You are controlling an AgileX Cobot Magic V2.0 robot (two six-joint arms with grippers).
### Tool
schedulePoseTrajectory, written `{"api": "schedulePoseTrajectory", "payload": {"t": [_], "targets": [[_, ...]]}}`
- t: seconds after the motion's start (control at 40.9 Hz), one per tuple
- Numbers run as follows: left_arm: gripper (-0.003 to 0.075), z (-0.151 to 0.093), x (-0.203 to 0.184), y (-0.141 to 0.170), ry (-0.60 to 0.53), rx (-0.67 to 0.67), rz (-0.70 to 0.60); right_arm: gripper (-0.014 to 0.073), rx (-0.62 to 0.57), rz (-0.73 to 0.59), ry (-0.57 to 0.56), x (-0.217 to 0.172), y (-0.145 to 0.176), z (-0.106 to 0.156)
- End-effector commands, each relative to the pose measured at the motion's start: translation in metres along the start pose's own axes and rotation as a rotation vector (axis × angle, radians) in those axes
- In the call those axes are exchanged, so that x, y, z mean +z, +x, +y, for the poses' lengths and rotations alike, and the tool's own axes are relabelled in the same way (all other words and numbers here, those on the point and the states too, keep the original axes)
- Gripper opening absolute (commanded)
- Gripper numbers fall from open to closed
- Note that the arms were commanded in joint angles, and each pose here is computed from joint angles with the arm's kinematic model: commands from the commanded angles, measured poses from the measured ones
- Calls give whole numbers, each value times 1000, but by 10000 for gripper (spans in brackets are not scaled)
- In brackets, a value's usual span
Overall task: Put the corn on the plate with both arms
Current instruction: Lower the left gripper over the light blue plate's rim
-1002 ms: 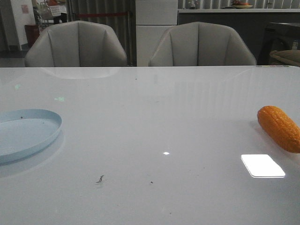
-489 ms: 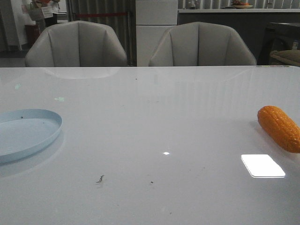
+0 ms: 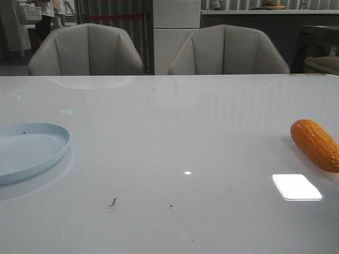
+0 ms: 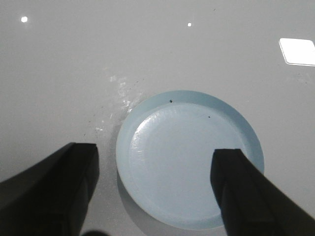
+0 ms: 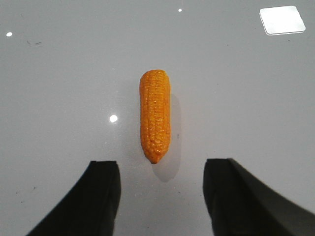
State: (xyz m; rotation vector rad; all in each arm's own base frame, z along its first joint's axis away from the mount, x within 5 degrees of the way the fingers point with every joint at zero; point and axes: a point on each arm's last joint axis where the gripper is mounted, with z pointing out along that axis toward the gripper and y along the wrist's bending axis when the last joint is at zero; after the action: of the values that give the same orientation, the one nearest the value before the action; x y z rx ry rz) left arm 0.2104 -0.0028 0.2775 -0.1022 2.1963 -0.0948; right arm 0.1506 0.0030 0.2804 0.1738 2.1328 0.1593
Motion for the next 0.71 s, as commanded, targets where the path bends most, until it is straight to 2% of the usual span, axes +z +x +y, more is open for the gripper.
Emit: {"api": "schedulePoseTrajectory", "payload": {"t": [0.0,0.147,0.269,0.464,0.684], "targets": [[540,6,3,-30,-16,-69,-36,487,-1,-95,-7,-4,-16,2],[540,18,30,-57,-54,-101,69,487,-1,-87,-7,-4,-15,2],[540,19,61,-67,-54,-106,195,487,-1,-86,-7,-4,-15,2],[540,24,117,-56,-60,-117,388,487,-1,-85,-7,-4,-15,2],[515,30,159,-29,-72,-128,519,487,-1,-76,-6,-4,-14,2]]}}
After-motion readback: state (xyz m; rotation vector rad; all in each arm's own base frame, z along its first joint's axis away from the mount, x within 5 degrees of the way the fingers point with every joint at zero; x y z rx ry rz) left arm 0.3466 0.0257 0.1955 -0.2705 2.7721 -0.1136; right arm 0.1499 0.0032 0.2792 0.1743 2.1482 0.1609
